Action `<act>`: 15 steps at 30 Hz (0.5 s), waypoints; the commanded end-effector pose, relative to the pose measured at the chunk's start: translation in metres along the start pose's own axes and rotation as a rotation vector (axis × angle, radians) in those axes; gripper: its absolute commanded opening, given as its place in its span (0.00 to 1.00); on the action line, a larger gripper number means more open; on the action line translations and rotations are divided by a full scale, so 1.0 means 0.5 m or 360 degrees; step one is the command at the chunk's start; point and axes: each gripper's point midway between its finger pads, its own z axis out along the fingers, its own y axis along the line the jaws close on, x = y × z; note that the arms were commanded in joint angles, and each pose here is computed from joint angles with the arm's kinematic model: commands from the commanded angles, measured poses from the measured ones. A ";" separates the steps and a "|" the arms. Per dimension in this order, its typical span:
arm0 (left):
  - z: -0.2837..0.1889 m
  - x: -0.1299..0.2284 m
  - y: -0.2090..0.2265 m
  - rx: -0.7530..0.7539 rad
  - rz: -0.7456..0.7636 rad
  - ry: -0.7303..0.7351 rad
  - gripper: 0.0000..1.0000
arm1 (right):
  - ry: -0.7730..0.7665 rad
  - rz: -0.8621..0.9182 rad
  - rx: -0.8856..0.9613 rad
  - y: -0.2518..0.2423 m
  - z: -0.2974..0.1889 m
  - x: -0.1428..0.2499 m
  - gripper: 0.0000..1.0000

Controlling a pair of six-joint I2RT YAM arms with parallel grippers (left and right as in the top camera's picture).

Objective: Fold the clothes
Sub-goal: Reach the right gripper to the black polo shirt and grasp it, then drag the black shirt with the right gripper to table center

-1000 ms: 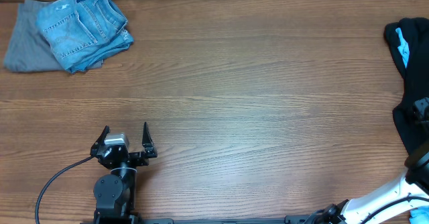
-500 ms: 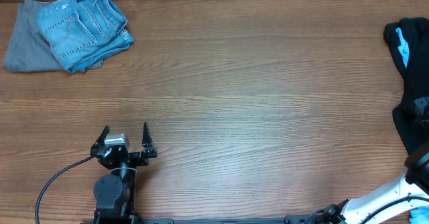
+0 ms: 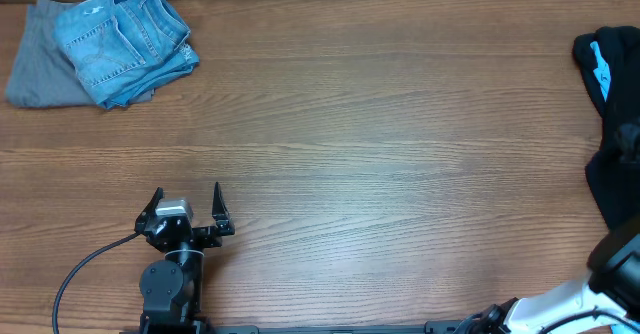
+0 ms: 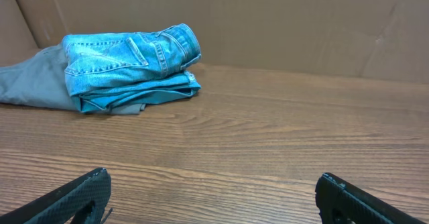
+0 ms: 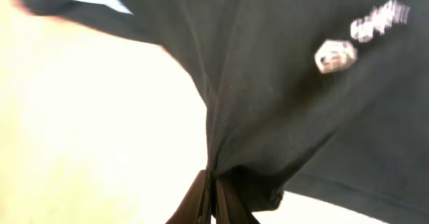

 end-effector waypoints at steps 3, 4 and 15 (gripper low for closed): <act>0.000 0.003 -0.004 0.0014 0.0030 0.0003 1.00 | 0.0010 -0.0129 -0.0286 0.126 -0.064 0.029 0.04; 0.000 0.003 -0.004 0.0014 0.0030 0.0003 1.00 | 0.0041 -0.0169 -0.0353 0.157 -0.069 0.046 0.04; 0.000 0.003 -0.004 0.0014 0.0030 0.0003 1.00 | 0.0383 -0.0826 -0.0959 0.552 -0.171 0.434 0.04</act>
